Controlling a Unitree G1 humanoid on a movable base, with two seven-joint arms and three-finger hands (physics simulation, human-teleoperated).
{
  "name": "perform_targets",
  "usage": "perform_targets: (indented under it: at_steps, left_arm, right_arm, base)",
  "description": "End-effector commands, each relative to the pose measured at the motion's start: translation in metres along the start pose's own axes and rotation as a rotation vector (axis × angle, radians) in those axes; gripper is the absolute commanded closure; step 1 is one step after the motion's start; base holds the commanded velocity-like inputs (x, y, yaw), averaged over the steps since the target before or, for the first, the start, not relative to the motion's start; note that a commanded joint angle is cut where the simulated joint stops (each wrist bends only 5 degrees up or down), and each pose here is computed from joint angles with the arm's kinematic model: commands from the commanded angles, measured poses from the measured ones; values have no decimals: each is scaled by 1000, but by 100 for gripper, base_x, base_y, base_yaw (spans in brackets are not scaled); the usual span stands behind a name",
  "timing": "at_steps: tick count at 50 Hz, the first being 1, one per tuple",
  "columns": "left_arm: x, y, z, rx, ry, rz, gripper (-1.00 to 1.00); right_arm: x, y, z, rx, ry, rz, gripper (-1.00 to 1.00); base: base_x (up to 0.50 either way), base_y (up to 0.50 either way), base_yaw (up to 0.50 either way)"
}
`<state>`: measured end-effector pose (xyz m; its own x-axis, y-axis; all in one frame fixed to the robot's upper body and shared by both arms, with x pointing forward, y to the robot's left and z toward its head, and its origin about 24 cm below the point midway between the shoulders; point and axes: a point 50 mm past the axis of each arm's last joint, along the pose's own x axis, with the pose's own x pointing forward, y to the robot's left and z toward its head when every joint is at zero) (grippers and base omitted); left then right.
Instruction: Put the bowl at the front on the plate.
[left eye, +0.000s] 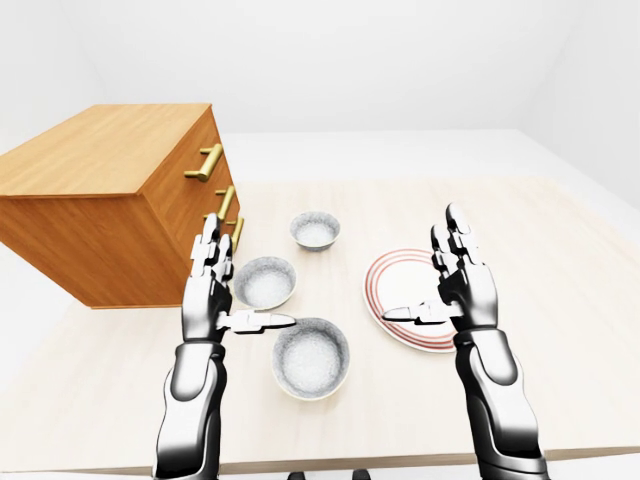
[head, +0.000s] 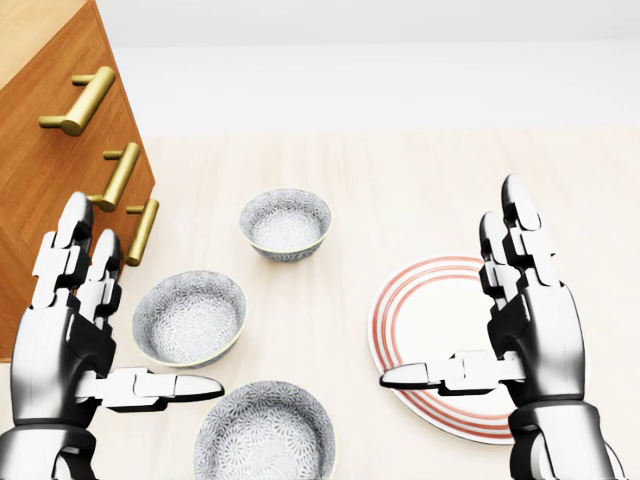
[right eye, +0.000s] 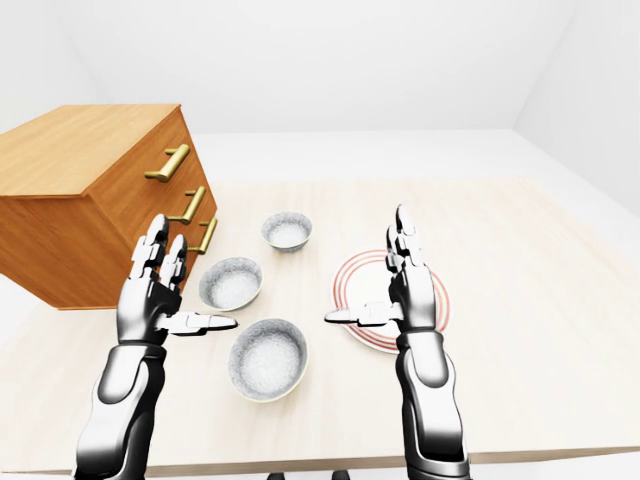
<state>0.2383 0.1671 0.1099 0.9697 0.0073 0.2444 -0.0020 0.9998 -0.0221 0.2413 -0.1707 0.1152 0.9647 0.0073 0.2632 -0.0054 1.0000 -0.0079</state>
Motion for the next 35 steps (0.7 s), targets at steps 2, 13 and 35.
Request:
perform_targets:
  at_steps: [2, 13, 35]
  left_arm:
    - [0, 1, 2, 5, -7, 0, -100]
    - [-1, 1, 5, 4, -21, -1, -100]
    - [5, 15, 20, 36, -87, 27, -100]
  right_arm:
    - [1, 1, -1, 10, 4, -3, -100]
    - [-1, 1, 3, 44, -16, 14, -100]
    - [8, -4, 24, -171, -95, 29, -100]
  base:
    - [0, 0, 0]
    - [11, 0, 0]
    - [2, 0, 0]
